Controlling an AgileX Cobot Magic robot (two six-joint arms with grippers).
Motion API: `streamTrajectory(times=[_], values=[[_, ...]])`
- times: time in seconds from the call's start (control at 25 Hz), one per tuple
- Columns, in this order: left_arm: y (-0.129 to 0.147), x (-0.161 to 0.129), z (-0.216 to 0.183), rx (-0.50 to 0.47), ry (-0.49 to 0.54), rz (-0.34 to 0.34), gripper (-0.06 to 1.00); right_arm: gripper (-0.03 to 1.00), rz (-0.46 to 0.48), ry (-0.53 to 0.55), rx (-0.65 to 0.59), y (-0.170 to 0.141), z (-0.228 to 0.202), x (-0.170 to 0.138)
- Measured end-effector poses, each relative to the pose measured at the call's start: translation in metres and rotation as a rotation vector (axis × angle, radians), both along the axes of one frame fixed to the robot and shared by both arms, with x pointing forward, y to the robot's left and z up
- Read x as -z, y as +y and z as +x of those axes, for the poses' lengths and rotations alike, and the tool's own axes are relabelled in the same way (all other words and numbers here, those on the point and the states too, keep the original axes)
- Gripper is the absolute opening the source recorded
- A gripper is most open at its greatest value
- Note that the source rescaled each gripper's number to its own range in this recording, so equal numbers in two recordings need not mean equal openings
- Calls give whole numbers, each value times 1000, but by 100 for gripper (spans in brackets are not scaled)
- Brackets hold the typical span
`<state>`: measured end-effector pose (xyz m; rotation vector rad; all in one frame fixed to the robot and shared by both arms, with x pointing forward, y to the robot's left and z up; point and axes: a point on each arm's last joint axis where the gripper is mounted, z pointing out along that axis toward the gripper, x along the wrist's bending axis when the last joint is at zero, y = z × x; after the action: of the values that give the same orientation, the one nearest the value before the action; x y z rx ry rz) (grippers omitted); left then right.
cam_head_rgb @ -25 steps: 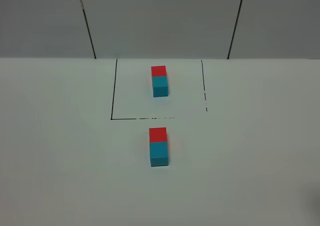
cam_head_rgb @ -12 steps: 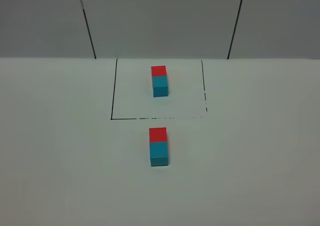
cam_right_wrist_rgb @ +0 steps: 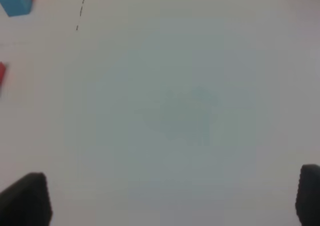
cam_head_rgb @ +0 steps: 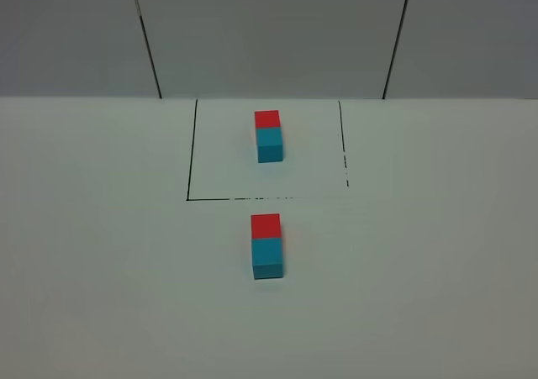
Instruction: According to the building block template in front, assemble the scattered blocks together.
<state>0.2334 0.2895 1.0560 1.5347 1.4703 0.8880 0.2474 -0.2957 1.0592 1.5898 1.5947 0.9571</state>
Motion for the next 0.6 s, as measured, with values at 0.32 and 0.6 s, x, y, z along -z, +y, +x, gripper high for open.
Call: streamTrajectory(times=[0.32,0.6], values=[[0,0,0,0,0,0,67,94,-15,-59,-9,0,-12,4],[0,0,0,0,0,0,67,88,-17,-58,-10,0,-14,7]])
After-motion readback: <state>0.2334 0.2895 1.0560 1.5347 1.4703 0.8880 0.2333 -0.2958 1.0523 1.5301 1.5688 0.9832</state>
